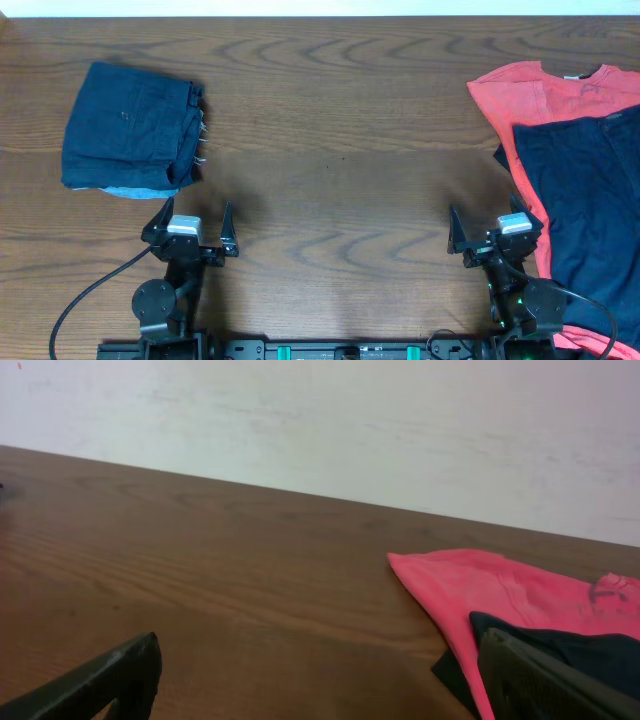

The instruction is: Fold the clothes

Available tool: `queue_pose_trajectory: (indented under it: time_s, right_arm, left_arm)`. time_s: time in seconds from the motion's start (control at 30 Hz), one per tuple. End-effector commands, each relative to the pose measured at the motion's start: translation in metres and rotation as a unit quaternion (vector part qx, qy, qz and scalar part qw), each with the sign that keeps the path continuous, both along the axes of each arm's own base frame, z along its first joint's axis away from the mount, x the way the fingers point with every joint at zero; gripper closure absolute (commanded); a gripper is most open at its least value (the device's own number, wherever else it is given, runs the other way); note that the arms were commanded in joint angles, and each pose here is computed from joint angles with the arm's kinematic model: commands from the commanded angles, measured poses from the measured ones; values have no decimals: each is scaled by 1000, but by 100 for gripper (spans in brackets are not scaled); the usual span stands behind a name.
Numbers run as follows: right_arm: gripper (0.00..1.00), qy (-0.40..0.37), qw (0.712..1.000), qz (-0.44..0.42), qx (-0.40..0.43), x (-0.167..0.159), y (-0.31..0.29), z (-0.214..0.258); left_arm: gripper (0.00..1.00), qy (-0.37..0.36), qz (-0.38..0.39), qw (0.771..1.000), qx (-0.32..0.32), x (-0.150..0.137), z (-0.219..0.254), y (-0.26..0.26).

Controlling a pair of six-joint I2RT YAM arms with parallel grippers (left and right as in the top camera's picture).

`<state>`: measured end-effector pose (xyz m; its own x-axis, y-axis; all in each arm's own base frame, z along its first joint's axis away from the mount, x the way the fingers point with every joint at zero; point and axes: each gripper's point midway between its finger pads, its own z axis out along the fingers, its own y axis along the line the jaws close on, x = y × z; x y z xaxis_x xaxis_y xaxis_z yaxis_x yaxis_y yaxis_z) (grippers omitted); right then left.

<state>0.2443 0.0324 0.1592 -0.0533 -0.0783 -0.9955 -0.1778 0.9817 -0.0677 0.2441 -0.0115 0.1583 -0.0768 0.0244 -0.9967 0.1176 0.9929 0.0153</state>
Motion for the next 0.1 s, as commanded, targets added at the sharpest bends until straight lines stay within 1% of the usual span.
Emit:
queue_pose_trajectory:
  time_s: [0.0,0.07]
  right_arm:
    - [1,-1,1000,0,1,0,-1,0]
    - [1,-1,1000,0,1,0,-1,0]
  left_arm:
    - [2,28,-6,1000,-8,-1,-16,-3]
    - [2,28,-6,1000,-8,-1,-16,-3]
